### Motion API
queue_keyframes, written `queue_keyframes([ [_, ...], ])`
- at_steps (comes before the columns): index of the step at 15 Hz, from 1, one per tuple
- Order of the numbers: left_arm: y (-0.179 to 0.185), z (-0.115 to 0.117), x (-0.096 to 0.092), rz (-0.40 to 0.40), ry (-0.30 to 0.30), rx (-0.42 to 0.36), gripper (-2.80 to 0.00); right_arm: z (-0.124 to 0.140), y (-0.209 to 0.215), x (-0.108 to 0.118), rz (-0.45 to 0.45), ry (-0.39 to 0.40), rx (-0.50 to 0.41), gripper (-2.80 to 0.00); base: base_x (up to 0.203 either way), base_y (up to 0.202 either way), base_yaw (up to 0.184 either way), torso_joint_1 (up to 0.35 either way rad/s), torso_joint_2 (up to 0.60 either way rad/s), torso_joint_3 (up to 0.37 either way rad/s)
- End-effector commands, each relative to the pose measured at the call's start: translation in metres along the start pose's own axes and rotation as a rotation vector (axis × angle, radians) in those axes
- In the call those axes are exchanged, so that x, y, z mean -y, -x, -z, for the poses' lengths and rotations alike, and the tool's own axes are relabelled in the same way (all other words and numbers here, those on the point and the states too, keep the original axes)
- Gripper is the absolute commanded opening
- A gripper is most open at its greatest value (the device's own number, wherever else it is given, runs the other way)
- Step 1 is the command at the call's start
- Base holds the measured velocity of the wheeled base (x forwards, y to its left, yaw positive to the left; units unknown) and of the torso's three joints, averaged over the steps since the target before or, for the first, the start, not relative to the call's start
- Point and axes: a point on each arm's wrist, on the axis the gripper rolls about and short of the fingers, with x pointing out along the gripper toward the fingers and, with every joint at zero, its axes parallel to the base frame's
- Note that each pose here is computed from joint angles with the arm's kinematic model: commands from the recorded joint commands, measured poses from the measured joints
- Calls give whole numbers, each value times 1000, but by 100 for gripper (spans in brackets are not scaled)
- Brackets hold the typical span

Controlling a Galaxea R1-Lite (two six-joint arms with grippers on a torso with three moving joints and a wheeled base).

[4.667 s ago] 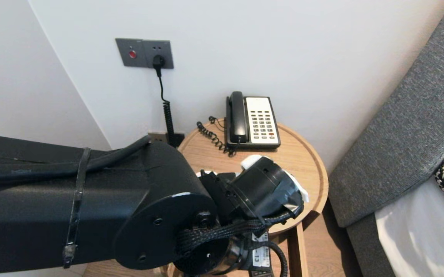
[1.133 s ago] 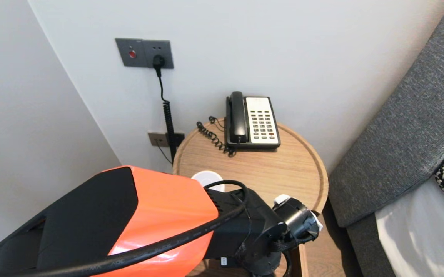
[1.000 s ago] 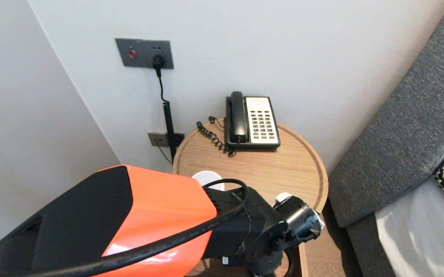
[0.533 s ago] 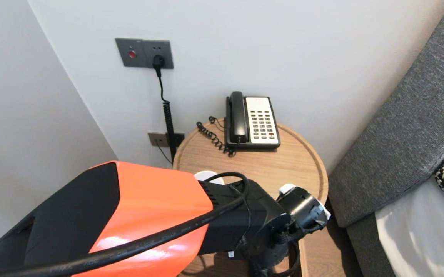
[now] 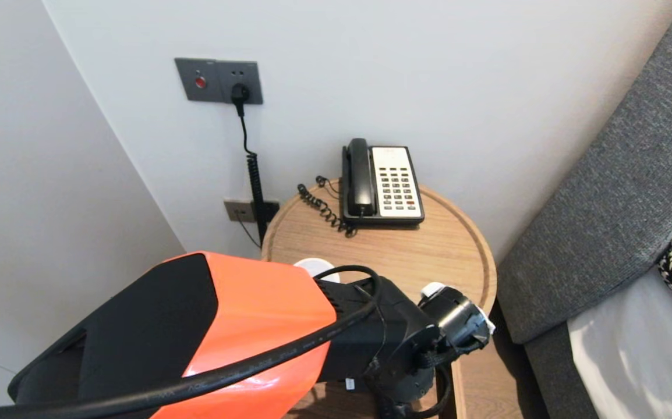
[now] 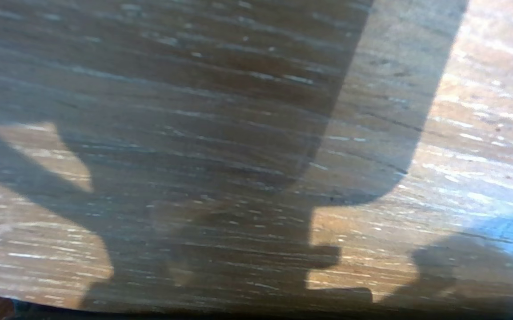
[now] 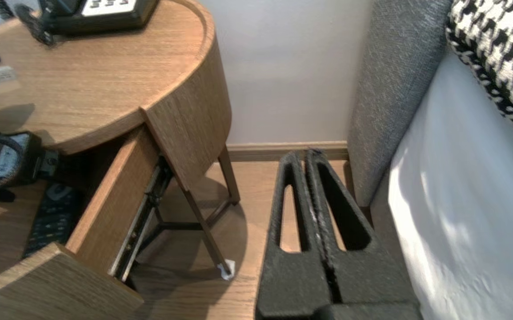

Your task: Take the remote control out of the drawer one by one and place them on the table

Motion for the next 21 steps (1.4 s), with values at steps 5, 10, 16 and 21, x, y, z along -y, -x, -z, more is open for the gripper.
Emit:
queue_keyframes([
  [5, -1, 5, -5, -25, 4, -17, 0, 7, -2, 0, 0, 0, -27, -280, 0, 0, 0, 0, 0, 0],
  [10, 11, 8, -9, -16, -5, -17, 0, 7, -2, 0, 0, 0, -26, -280, 0, 0, 0, 0, 0, 0],
  [16, 22, 9, -8, 2, -9, -6, 0, 7, -2, 0, 0, 0, -26, -280, 0, 0, 0, 0, 0, 0],
  [21, 28, 13, -11, -5, -21, 8, 0, 7, -2, 0, 0, 0, -26, -280, 0, 0, 0, 0, 0, 0],
])
